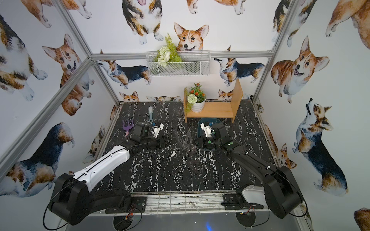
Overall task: Put the scattered rulers into the storage box
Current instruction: Pick up the ruler from the center of the board.
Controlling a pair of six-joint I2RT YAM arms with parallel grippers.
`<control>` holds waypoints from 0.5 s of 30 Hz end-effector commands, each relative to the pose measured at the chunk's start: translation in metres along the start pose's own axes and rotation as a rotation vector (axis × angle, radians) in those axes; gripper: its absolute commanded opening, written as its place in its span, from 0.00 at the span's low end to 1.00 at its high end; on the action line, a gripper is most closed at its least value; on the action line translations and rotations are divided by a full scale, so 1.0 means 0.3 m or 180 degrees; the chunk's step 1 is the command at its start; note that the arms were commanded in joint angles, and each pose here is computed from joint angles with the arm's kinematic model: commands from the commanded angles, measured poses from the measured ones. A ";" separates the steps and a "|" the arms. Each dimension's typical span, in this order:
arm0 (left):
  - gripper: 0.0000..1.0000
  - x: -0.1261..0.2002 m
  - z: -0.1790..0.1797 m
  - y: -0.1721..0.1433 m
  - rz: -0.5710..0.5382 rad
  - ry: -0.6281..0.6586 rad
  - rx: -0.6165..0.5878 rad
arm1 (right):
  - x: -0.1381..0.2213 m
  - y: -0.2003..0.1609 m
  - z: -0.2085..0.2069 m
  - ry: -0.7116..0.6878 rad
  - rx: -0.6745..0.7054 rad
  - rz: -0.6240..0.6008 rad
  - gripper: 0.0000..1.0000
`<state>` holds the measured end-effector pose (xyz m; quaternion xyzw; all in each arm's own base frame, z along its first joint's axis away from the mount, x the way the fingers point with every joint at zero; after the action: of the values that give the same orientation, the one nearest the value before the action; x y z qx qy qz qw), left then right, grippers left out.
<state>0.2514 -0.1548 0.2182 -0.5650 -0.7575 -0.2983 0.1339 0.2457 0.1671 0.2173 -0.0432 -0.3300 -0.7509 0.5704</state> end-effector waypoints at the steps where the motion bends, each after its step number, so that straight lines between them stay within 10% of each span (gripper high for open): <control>1: 0.43 0.006 -0.066 0.023 -0.0005 -0.0584 -0.0107 | 0.011 -0.019 0.014 0.0250 -0.0037 0.0167 0.00; 15: 0.43 0.000 -0.087 0.020 0.0130 -0.0935 -0.0109 | 0.030 -0.002 0.089 0.0824 -0.0081 0.0221 0.00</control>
<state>0.2533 -0.1679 0.2366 -0.6127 -0.7555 -0.2285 0.0399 0.2328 0.1710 0.2275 -0.0017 -0.2550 -0.7356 0.6276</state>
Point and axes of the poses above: each gripper's point midway between its finger pads, its own x axis back along the fingers, its own z axis along the line the jaws close on, y = z × x, the point moved 9 cm from there along x, back along the fingers, and after that the axes turned 5 degrees about x, right-handed, at the moved point
